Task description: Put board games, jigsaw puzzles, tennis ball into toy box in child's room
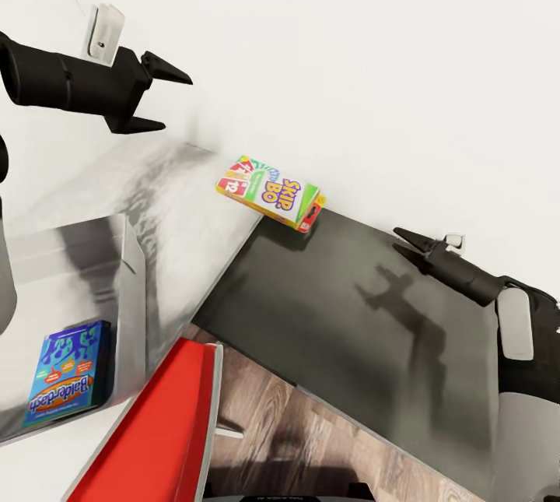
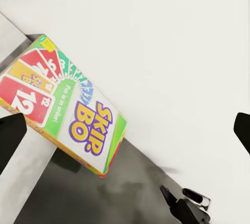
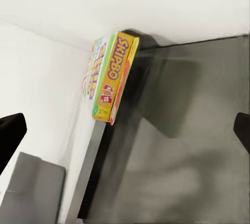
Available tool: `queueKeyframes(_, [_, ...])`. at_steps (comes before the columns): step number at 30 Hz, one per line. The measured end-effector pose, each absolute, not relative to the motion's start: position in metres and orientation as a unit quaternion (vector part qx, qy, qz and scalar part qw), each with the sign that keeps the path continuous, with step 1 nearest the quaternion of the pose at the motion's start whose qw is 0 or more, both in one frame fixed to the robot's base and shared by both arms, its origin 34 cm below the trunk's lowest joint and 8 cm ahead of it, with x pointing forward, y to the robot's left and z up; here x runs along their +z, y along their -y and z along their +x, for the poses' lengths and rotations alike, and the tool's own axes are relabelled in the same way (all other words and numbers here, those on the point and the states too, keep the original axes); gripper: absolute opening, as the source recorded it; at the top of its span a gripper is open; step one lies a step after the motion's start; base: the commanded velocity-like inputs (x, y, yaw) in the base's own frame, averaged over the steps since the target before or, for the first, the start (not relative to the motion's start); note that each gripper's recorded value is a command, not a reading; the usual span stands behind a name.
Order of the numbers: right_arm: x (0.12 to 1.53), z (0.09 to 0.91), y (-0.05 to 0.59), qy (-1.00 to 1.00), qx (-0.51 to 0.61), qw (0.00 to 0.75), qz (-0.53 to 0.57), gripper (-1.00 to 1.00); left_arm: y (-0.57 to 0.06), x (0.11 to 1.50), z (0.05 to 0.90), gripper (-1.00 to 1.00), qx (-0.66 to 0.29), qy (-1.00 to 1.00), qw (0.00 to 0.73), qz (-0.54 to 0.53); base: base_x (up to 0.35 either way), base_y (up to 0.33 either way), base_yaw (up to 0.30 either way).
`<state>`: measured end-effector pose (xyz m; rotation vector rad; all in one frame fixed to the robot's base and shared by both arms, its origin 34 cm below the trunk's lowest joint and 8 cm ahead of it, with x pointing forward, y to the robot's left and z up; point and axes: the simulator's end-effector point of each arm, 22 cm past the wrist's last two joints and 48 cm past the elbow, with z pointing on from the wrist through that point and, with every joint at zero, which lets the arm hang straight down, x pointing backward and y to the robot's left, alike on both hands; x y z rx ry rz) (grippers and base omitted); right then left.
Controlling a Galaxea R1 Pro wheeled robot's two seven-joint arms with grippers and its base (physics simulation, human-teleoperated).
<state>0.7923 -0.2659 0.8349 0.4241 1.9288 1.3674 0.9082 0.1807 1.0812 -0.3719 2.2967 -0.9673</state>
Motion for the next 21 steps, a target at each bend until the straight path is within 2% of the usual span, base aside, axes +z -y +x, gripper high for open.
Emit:
queueKeyframes(8, [0.804, 0.811, 0.263, -0.750, 0.537, 0.326, 0.208, 1.00, -0.179, 1.089, 0.910, 1.00, -0.369, -0.865, 0.311, -0.138, 0.000, 0.000, 0.000])
queueKeyframes(13, [0.799, 0.833, 0.251, -0.734, 0.540, 0.350, 0.216, 1.00, -0.175, 1.091, 0.910, 1.00, -0.371, -0.864, 0.311, -0.135, 0.000, 0.000, 0.000])
queueKeyframes(21, [0.799, 0.836, 0.183, -0.723, 0.572, 0.335, 0.196, 1.00, -0.176, 1.092, 0.910, 1.00, -0.370, -0.864, 0.313, -0.134, 0.000, 0.000, 0.000])
